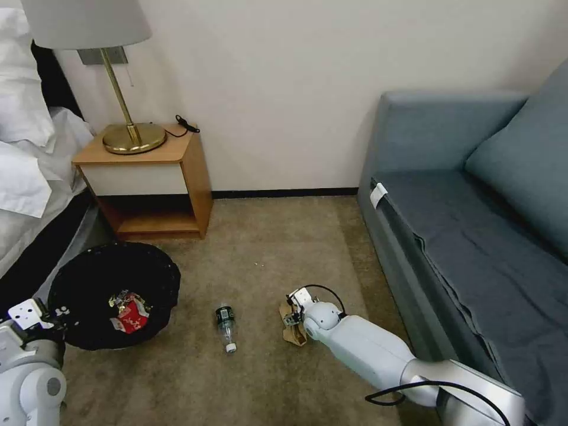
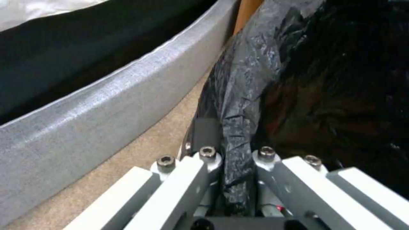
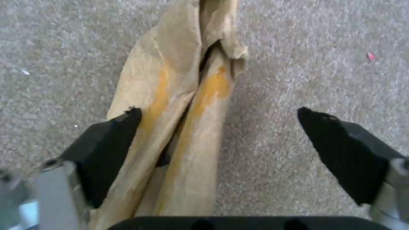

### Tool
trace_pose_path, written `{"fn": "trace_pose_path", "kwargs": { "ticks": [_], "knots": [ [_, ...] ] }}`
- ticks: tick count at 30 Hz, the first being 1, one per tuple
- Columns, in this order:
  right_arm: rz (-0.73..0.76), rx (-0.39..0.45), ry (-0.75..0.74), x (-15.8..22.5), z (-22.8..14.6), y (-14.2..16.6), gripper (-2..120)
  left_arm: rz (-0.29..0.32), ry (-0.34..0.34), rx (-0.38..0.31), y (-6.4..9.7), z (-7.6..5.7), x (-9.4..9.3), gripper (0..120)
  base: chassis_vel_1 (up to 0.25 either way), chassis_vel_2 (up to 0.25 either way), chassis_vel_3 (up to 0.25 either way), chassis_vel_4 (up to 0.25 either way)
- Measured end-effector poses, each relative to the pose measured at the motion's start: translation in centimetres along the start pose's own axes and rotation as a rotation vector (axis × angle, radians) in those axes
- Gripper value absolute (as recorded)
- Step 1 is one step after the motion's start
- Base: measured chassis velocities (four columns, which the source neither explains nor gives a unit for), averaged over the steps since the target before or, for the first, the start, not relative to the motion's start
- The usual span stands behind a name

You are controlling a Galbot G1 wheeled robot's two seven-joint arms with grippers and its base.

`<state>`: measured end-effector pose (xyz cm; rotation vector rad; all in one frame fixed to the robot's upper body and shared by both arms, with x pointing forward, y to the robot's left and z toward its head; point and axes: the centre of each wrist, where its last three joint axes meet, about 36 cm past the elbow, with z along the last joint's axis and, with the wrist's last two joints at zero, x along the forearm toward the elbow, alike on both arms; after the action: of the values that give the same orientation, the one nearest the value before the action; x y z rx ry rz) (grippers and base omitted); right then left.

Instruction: Pick up the trash bin, then pick up the garbage on the floor and place it into the trash bin.

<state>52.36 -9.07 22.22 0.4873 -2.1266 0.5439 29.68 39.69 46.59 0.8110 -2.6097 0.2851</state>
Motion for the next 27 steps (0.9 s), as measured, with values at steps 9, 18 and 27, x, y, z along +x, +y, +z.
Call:
{"fn": "trace_pose_path", "kwargs": {
  "ticks": [9, 18, 27],
  "knots": [
    [-0.008, -0.001, -0.007, 0.1, 0.1, 0.3, 61, -0.001, -0.001, 0.000, -0.1, 0.0, -0.1, 2, 0.000, 0.000, 0.000, 0.000],
    [-0.025, -0.006, -0.018, 0.5, -0.2, 0.7, 28, -0.003, 0.000, 0.001, -0.1, 0.2, -0.3, 2, 0.000, 0.000, 0.000, 0.000],
    [-0.040, -0.014, -0.028, 0.9, -0.1, 1.2, 0, -0.005, 0.004, -0.001, -0.1, 0.5, -0.5, 2, 0.000, 0.000, 0.000, 0.000]
  ]
}}
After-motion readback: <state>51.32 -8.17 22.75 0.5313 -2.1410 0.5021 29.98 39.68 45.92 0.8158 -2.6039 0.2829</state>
